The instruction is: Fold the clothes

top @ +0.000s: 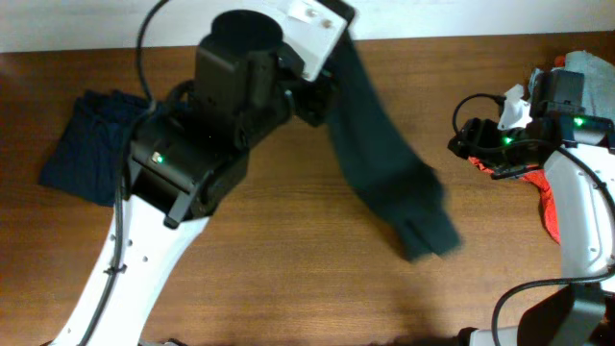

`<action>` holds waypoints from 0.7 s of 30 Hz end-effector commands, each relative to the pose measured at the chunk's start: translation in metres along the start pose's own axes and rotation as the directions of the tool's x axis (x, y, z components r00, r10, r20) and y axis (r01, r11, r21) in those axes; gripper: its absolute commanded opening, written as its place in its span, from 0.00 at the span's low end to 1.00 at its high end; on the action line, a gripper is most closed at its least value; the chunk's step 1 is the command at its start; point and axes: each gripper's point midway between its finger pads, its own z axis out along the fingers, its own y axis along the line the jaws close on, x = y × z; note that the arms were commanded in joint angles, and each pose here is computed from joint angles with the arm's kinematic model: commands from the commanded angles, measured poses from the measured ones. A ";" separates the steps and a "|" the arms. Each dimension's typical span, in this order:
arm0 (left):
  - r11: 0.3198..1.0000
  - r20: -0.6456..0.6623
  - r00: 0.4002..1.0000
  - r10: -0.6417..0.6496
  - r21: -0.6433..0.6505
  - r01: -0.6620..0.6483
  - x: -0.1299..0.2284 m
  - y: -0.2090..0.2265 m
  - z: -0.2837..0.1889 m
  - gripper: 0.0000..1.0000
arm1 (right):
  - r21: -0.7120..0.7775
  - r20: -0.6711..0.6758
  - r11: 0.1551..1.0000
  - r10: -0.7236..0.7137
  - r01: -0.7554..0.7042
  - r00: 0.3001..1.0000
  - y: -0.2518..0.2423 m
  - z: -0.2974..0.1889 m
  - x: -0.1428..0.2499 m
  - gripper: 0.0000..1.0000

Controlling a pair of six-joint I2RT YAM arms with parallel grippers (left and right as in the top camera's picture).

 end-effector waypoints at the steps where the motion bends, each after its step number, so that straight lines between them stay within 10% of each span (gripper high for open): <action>1: 0.978 -0.150 0.989 -0.016 -0.208 -0.016 0.038 0.060 0.010 0.22 | -0.029 0.018 0.998 -0.051 0.052 0.999 0.018 -0.006 -0.001 0.76; 9: 0.965 -0.425 0.898 -0.113 -0.264 -0.004 0.117 0.098 0.013 0.57 | -0.033 0.003 0.997 -0.063 0.063 0.998 0.023 -0.004 0.003 0.77; 21: 0.973 -0.743 0.666 0.066 0.195 0.121 0.242 0.003 0.049 0.49 | -0.032 0.003 0.997 -0.063 0.063 0.998 0.023 -0.004 0.003 0.81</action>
